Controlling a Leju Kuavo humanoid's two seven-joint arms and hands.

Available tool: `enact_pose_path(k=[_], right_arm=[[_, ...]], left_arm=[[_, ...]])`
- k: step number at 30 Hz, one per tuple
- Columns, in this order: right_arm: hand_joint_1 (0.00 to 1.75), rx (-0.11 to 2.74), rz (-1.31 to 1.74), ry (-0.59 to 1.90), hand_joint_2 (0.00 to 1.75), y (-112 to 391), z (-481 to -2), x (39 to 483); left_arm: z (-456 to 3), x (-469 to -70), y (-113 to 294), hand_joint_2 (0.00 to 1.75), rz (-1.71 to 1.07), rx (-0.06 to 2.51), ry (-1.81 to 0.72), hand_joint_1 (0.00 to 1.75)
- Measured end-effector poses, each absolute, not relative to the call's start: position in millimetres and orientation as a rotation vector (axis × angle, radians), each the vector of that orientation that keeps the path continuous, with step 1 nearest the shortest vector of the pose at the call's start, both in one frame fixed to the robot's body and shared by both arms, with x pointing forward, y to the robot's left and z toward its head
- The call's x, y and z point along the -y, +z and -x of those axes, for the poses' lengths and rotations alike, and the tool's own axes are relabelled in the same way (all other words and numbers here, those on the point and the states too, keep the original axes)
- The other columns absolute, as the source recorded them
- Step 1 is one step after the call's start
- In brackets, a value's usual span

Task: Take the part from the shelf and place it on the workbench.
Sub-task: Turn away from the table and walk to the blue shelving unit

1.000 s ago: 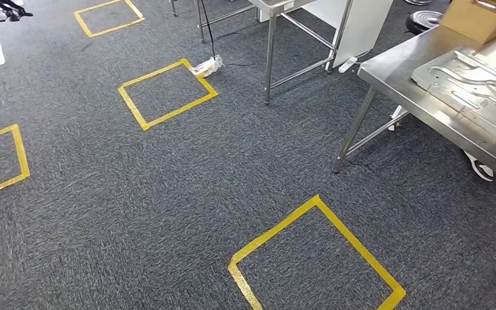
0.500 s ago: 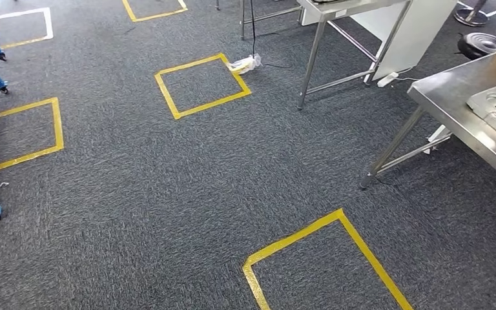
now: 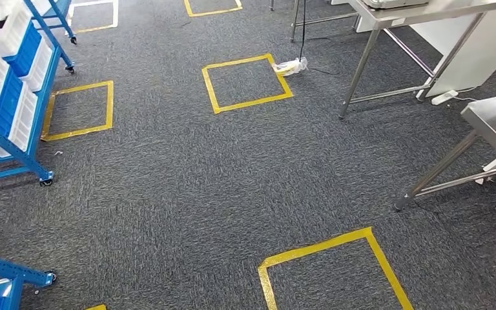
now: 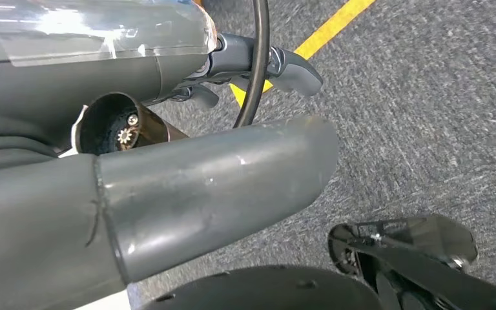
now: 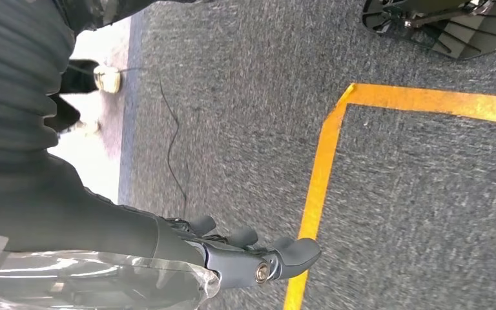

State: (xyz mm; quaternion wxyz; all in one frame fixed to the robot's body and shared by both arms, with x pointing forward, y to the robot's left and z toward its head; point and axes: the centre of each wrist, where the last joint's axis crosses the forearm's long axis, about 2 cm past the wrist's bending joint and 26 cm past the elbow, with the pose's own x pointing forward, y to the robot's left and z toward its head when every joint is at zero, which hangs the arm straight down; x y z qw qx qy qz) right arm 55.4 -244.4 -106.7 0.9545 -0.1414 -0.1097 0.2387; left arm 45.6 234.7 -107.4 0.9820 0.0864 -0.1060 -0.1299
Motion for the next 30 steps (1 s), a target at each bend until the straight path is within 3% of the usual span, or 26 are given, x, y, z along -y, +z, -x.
enact_pose_path(k=[30], right_arm=[[0.0,0.215,0.282,0.476,1.75,-106.9,-54.4,244.2]], left_arm=[[-53.8,-230.9,-105.9,0.0,-0.175,0.299,-0.265,0.0]])
